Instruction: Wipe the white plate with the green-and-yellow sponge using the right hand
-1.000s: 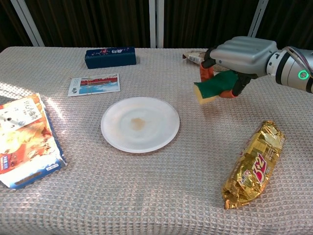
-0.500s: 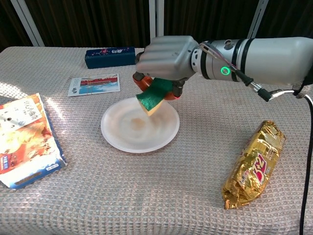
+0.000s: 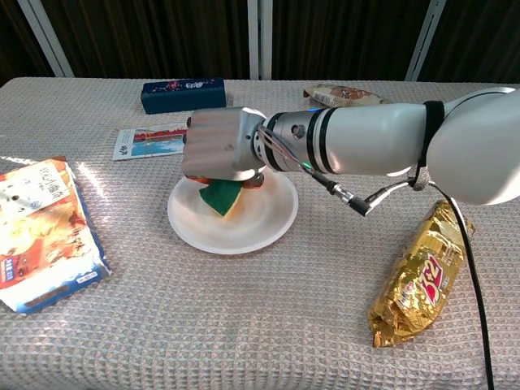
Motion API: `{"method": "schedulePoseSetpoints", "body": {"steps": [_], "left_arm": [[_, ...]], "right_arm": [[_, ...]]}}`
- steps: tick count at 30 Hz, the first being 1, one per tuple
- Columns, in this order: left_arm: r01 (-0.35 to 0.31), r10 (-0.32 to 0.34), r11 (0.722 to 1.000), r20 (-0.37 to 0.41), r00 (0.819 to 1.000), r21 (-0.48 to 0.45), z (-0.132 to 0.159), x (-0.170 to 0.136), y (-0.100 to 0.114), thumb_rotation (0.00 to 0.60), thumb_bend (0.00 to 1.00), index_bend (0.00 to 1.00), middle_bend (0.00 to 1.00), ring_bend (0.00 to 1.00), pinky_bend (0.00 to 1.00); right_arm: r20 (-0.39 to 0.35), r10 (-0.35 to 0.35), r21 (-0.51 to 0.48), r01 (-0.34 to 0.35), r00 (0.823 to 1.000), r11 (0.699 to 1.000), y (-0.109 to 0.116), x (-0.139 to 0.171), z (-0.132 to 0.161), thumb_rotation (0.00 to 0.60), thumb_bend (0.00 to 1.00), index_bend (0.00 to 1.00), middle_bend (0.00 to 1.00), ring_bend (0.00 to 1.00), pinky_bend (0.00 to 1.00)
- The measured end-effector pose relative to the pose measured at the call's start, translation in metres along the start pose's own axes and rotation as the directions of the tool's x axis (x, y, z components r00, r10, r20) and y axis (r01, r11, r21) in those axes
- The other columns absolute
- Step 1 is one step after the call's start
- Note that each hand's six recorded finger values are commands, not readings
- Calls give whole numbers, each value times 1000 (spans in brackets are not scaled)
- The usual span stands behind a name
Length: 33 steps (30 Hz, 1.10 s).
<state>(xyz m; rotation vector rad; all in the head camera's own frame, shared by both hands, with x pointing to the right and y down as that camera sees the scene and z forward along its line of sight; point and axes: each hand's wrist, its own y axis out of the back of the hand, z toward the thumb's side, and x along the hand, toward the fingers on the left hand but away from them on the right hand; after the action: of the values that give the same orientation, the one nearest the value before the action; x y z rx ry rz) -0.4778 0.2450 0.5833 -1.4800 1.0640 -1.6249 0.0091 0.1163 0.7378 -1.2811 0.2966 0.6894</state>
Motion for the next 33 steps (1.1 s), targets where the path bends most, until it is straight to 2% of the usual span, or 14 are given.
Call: {"method": "schedulePoseSetpoints", "body": {"steps": [9, 13, 20, 26, 29, 33], "left_arm": [[-7, 7, 1000, -9, 1000, -7, -4, -3, 0, 600, 0, 266, 191, 173, 167], [-9, 9, 1000, -5, 1000, -11, -2, -2, -1, 600, 0, 265, 191, 172, 167], [-1, 1, 1000, -1, 1000, -14, -2, -2, -4, 600, 0, 266, 191, 173, 167], [-6, 6, 1000, -3, 1000, -13, -4, -3, -2, 600, 0, 265, 191, 172, 167], [-9, 9, 1000, -4, 1000, -13, -4, -3, -1, 600, 0, 265, 191, 173, 167], [-10, 10, 1000, -2, 1000, -13, -3, -3, -1, 600, 0, 264, 191, 172, 167]], "right_arm": [[85, -29, 24, 27, 996, 999, 1, 6, -17, 600, 351, 703, 476, 235, 146], [73, -34, 37, 32, 997, 999, 4, 12, -15, 600, 352, 706, 480, 235, 144], [20, 13, 149, -16, 1000, 989, -10, 4, 5, 600, 353, 718, 503, 248, 128], [63, 15, 197, -27, 998, 980, -13, -1, 3, 600, 353, 729, 517, 252, 20], [96, 10, 197, -29, 995, 980, -13, 3, -8, 600, 354, 730, 517, 252, 3], [98, -1, 182, -17, 995, 983, -8, 5, -8, 600, 353, 731, 517, 252, 3]]}}
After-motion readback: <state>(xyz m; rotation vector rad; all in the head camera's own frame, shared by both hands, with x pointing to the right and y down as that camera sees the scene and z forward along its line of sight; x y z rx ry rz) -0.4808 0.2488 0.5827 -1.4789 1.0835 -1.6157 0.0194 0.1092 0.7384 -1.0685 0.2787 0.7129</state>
